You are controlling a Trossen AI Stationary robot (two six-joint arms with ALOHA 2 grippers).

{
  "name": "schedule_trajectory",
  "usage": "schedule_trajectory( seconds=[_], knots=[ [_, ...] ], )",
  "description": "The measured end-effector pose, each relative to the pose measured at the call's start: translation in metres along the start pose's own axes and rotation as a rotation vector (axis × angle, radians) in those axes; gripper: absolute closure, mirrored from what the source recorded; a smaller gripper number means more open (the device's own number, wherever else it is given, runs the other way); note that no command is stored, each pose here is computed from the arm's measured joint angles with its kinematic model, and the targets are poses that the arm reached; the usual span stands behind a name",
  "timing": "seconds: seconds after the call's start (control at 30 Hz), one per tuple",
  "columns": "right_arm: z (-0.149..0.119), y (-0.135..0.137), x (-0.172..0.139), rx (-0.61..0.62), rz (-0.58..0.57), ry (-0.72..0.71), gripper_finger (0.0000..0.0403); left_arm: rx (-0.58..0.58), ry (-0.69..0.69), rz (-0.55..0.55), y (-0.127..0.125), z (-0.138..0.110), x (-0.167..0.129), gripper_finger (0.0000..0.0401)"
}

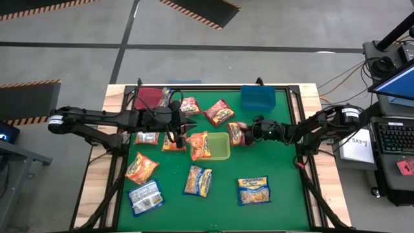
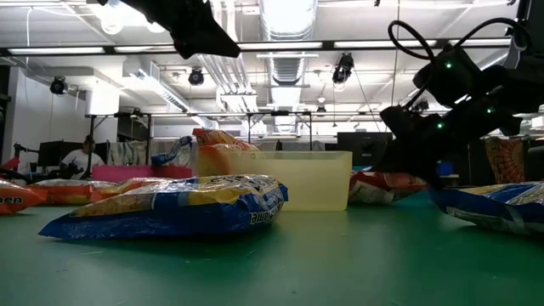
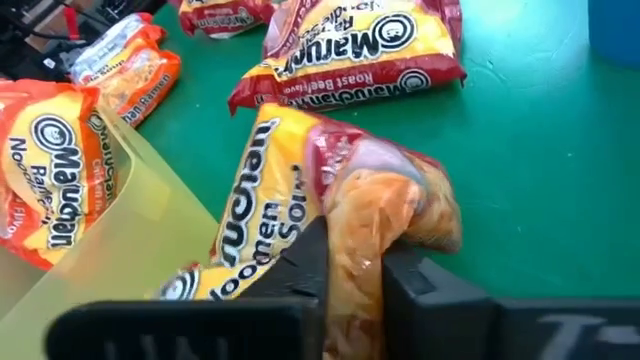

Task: Sort Maruchan noodles
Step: Put the red noodle pack into the blue bin

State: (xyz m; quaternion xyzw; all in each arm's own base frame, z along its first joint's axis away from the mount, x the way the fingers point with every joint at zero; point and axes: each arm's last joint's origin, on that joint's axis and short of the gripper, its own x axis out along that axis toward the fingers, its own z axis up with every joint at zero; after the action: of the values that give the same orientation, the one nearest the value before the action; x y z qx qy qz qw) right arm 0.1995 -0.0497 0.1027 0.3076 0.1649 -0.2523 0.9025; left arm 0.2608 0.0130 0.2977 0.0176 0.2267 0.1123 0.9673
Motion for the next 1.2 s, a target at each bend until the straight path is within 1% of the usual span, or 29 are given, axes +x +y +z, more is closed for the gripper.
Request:
schedule_trajectory(
  seconds=[0.07,0.23,0.33,0.43,0.53,0.7,1.0,1.2],
  knots=[
    [0.001,0.001,-0.001,-0.004,0.005,-0.008,0.0388,-0.002,-0.005,0.0,0.0,0.0,0.0,0.0362],
    [0.008,0.005,-0.006,-0.028,0.031,-0.048,0.0392,-0.003,-0.01,0.0,0.0,-0.001,0.001,0.0362],
    [0.014,0.009,-0.01,-0.049,0.082,-0.066,0.0392,-0.002,-0.005,0.0,-0.001,-0.005,0.002,0.0362],
    [0.02,0.014,-0.015,-0.045,0.14,-0.086,0.0392,0.007,-0.008,0.0,-0.001,-0.013,0.006,0.0362],
    [0.026,0.018,-0.021,-0.041,0.174,-0.122,0.0392,0.01,-0.013,0.0,-0.002,-0.024,0.01,0.0362],
    [0.034,0.024,-0.03,-0.05,0.249,-0.151,0.0391,0.025,-0.033,0.001,-0.002,-0.036,0.014,0.0362],
    [0.046,0.03,-0.045,-0.039,0.308,-0.232,0.0391,0.057,-0.042,-0.001,-0.003,-0.036,0.014,0.0362],
    [0.048,0.031,-0.047,-0.038,0.316,-0.244,0.0391,0.064,-0.041,-0.001,-0.003,-0.036,0.014,0.0362]
  ],
)
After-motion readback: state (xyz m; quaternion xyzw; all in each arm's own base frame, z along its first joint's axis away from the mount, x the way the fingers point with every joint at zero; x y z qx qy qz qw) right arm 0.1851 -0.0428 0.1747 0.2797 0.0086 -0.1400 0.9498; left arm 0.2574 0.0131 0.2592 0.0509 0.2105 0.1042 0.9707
